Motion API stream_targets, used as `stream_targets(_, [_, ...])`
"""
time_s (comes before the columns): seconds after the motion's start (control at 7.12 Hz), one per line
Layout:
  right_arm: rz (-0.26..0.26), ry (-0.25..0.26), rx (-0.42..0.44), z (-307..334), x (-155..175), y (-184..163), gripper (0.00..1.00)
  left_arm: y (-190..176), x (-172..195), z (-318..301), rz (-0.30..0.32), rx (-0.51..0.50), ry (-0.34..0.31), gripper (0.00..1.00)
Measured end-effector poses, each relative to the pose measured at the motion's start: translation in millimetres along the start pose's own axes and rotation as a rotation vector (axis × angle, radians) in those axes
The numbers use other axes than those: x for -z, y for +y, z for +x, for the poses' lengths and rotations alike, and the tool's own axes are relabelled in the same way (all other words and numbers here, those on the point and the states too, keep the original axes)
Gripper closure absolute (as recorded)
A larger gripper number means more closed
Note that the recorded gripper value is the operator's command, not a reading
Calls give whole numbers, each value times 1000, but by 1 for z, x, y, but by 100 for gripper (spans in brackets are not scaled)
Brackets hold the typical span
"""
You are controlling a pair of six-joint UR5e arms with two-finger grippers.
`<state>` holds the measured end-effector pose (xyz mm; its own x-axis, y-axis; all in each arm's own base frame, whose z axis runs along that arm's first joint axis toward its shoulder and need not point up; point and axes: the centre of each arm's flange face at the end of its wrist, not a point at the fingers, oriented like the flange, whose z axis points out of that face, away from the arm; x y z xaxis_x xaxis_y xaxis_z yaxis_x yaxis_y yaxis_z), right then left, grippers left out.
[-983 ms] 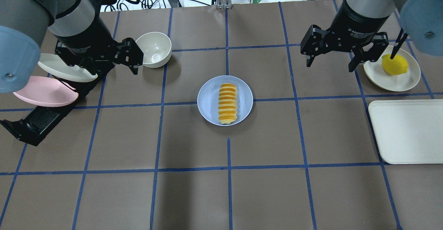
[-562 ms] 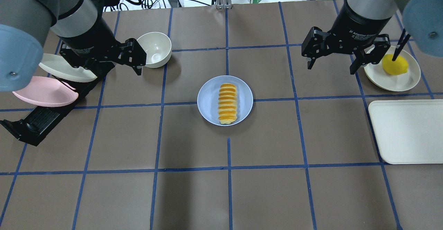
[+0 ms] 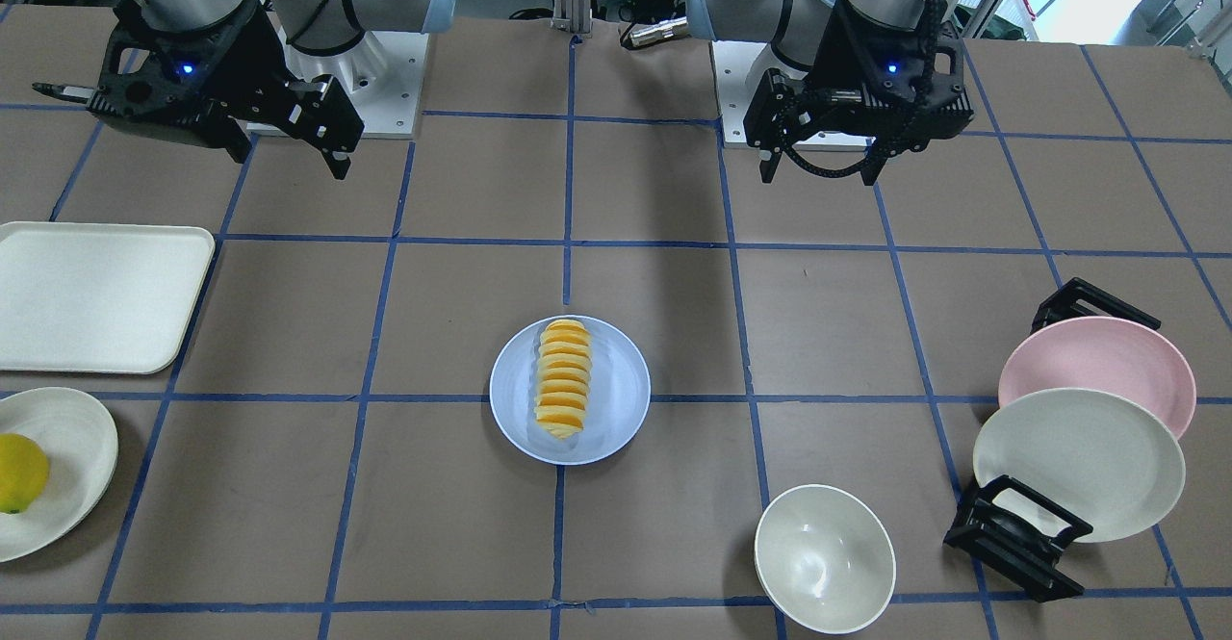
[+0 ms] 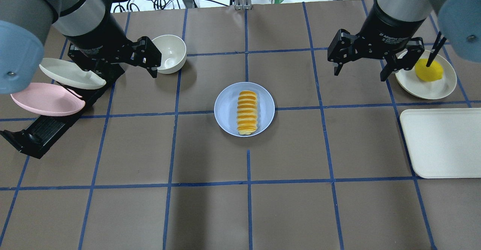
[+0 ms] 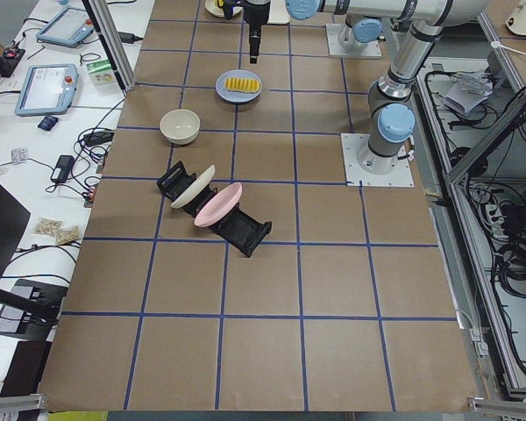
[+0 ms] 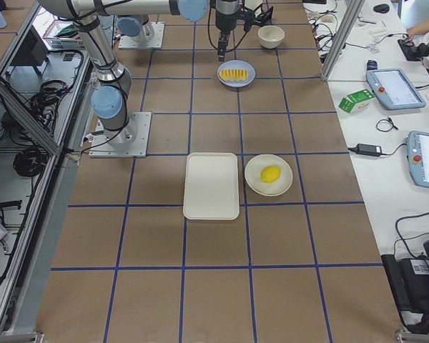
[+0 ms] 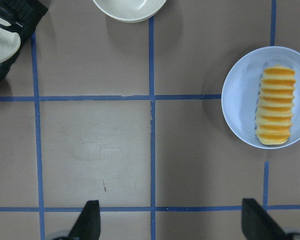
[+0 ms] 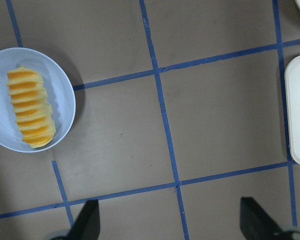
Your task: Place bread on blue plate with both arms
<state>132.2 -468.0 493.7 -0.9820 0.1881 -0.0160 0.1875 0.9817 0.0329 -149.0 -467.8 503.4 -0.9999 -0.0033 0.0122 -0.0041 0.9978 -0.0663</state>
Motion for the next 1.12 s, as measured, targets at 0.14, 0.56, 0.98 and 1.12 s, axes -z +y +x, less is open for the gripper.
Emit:
stream_targets(0.14, [0, 0, 0, 0, 0, 0, 0, 1, 1, 0, 2, -1, -2, 0])
stream_targets(0.56, [0, 1, 1, 0, 0, 0, 0, 2, 2, 0, 5, 0, -6, 0])
stream_targets(0.98, [-1, 1, 1, 0, 0, 1, 0, 2, 3, 0, 5, -1, -7, 0])
stream_targets(1.12, [-1, 1, 1, 0, 0, 1, 0, 2, 2, 0, 5, -2, -7, 0])
